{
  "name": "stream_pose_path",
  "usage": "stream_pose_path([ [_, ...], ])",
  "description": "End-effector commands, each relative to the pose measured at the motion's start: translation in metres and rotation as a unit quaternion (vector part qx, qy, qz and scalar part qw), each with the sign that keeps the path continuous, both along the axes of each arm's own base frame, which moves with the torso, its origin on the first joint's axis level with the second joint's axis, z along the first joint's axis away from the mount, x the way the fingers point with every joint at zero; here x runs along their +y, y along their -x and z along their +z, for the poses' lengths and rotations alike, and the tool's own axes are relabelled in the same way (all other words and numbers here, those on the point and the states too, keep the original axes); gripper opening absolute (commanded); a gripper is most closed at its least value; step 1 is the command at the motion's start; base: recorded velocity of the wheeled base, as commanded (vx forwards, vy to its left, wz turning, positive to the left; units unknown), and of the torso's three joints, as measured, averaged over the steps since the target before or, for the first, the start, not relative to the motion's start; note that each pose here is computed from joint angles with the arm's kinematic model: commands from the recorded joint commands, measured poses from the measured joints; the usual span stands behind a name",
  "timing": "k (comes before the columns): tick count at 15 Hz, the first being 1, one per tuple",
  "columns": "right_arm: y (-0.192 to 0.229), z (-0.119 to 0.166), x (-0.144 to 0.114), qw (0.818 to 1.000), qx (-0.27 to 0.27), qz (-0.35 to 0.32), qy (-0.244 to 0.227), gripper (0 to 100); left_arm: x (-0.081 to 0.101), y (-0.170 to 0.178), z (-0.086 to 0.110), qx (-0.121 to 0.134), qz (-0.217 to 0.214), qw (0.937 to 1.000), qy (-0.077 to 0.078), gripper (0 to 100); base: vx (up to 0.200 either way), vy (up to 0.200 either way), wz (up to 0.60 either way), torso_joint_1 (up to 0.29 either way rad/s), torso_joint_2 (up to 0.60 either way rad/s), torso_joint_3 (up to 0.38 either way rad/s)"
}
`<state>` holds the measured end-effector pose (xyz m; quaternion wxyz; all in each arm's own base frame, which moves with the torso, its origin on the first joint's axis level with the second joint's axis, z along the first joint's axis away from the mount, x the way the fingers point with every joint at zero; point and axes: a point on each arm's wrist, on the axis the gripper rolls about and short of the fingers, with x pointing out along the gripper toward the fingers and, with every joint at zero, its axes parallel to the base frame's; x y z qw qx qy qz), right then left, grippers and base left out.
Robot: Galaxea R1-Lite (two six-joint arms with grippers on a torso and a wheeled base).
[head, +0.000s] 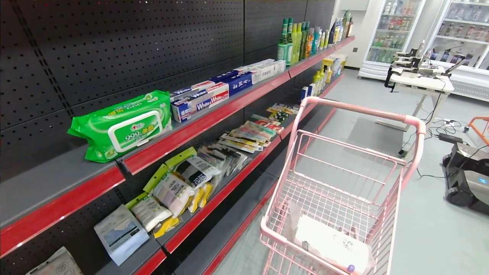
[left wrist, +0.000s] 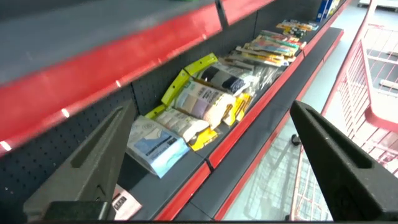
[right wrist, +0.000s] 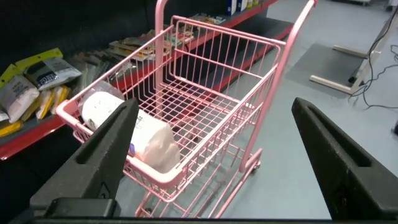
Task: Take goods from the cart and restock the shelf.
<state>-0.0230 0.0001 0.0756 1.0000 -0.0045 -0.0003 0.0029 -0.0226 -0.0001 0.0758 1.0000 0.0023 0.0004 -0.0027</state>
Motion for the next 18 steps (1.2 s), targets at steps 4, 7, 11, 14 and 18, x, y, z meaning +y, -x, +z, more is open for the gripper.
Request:
stream_pose_path([
  [4,0.0,0.0,0.0,1.0,0.0,0.0,0.0,100,0.0,0.0,0.0,0.0,0.0,1.0,0.0,100,0.0,0.0,0.0,-0.238,0.55,0.321],
  [7,0.0,0.0,0.0,1.0,0.001,0.0,0.0,100,0.0,0.0,0.0,0.0,0.0,1.0,0.0,100,0.0,0.0,0.0,-0.194,0.47,0.277],
  [11,0.0,0.0,0.0,1.0,0.0,0.0,0.0,100,0.0,0.0,0.0,0.0,0.0,1.0,0.0,100,0.0,0.0,0.0,-0.038,0.09,0.055],
  [14,-0.001,0.0,0.0,1.0,0.004,0.002,0.001,100,0.0,0.0,0.0,0.0,0.0,1.0,0.0,100,0.0,0.0,0.0,0.0,0.0,0.0],
  [18,-0.027,0.132,0.001,0.999,0.0,0.032,-0.009,100,0.0,0.0,0.0,0.0,0.0,1.0,0.0,100,0.0,0.0,0.0,0.0,0.0,0.0],
])
